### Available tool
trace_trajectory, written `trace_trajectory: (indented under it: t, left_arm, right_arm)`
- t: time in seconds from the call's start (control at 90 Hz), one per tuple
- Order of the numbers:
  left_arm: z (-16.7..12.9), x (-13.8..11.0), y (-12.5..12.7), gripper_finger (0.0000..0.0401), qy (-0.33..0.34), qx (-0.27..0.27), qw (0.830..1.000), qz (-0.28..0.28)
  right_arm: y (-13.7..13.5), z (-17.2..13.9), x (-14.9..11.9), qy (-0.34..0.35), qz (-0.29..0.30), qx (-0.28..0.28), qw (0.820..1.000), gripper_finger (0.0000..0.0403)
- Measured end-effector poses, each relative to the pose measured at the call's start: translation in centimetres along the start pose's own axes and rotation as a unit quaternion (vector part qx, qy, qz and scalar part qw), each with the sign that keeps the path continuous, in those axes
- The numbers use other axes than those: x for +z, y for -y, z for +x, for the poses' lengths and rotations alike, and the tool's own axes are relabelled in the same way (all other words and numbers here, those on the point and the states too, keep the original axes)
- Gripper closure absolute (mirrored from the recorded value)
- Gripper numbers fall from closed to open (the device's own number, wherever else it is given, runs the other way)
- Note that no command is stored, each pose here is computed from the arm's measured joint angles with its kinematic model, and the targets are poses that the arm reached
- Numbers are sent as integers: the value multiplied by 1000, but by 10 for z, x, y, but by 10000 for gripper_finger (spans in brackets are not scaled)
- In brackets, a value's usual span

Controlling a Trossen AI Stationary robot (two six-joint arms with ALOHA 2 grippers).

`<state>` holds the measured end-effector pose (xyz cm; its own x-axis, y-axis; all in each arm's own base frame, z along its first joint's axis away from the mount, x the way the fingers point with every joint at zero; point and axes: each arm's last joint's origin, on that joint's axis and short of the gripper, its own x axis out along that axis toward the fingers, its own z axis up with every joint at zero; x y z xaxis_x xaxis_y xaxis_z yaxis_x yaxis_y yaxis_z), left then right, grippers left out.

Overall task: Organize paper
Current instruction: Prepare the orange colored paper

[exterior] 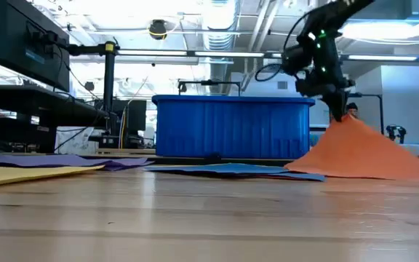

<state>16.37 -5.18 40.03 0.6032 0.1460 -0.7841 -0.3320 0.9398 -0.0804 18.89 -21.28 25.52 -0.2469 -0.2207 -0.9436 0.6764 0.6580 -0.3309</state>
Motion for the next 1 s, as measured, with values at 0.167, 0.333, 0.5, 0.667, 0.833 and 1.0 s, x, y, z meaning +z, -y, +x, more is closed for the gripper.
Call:
trace_trajectory:
  t: [0.167,0.333,0.5,0.667,0.833,1.0]
  left_arm:
    - [0,0,-1,401,4,7,1000,-2]
    - [2,3,-5,401,7,17,999,-32]
    - [4,8,-10,401,15,26,998,-63]
    - [6,18,-16,401,43,28,994,-100]
    - [15,35,-23,401,80,33,987,-132]
    - [33,44,-24,401,58,39,987,-142]
  right_arm:
    - [2,9,3,16,-43,-4,999,402]
    - [8,10,4,19,-84,-25,996,363]
    - [13,10,4,6,-75,-92,993,293]
    - [9,1,1,1,-29,-67,997,250]
    - [-20,4,14,65,98,150,982,240]
    - [-61,33,5,60,107,183,976,258]
